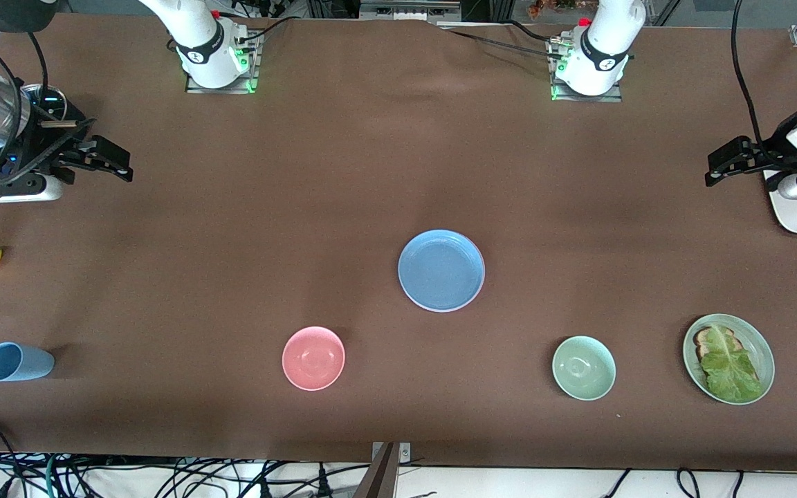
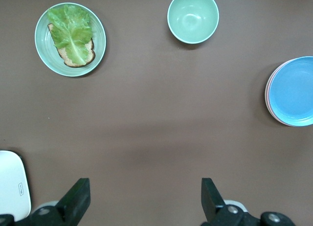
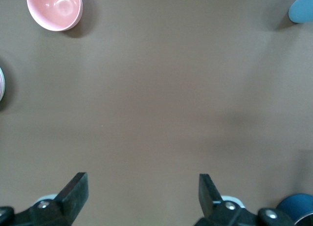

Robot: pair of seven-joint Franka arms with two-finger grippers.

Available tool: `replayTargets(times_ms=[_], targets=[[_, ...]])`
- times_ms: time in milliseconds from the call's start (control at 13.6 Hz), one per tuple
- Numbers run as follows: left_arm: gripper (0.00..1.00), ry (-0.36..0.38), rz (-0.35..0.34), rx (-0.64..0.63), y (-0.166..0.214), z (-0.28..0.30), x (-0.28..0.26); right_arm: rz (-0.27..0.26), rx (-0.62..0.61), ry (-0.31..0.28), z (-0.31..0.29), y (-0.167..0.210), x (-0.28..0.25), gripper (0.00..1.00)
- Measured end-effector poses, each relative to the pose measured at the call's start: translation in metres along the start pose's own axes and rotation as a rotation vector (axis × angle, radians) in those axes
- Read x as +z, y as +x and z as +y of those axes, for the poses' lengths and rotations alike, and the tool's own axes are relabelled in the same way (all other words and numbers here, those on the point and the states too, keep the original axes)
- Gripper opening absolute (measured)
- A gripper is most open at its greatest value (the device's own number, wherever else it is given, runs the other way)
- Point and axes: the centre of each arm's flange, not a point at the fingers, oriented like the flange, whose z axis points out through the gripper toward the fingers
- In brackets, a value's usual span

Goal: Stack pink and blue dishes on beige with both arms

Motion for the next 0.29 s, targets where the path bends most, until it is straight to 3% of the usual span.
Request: replayTargets(times_ms=[295], targets=[[1.00, 0.000, 0.000, 0.000, 0.0000, 0.0000, 0.0000, -0.009, 0.001, -0.001, 0.0004, -0.0007, 0.0000, 1.00]])
